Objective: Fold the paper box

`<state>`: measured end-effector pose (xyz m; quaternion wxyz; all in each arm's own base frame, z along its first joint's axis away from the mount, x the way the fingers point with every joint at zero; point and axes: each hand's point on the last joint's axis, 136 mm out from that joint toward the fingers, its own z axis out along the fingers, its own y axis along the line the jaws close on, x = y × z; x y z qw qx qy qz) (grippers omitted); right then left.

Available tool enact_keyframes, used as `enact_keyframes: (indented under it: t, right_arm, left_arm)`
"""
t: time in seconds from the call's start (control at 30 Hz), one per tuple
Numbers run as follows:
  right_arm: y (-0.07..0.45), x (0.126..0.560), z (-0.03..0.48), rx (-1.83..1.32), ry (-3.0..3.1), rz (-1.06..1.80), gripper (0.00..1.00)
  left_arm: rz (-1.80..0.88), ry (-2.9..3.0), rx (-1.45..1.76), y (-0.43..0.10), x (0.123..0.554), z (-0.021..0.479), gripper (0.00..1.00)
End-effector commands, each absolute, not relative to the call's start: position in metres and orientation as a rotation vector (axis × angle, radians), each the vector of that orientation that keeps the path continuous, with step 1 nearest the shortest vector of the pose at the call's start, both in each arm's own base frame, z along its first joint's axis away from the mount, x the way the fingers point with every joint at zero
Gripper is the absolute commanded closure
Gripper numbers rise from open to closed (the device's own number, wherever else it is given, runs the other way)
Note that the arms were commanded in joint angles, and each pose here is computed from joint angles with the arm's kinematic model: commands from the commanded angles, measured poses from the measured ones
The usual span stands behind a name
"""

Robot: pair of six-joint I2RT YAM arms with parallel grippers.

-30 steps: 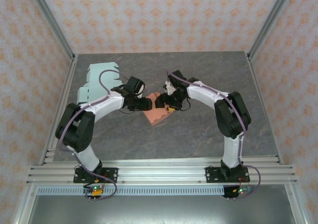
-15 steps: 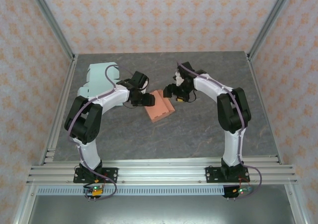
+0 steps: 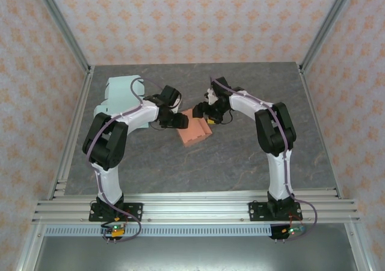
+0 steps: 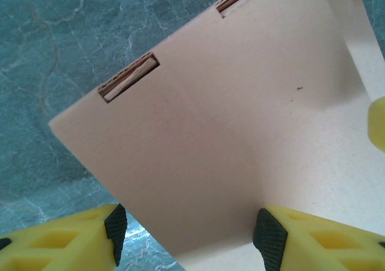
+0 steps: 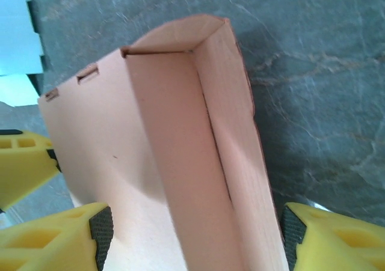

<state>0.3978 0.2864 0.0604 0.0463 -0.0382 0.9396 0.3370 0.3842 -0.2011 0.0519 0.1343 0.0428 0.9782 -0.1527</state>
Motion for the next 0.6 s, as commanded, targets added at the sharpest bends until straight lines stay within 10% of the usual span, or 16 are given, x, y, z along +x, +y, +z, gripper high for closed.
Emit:
enact_keyframes:
  t: [0.0, 0.57]
  right_arm:
    - [0.313, 0.406, 0.079, -0.142, 2.778, 1.184, 0.26]
    - [0.308, 0.393, 0.094, -0.187, 2.747, 1.029, 0.25]
  left_arm:
    - [-0.432, 2.894, 0.135, -0.199, 0.381, 0.038, 0.37]
    - [-0.456, 2.889, 0.137, -0.203, 0.390, 0.034, 0.37]
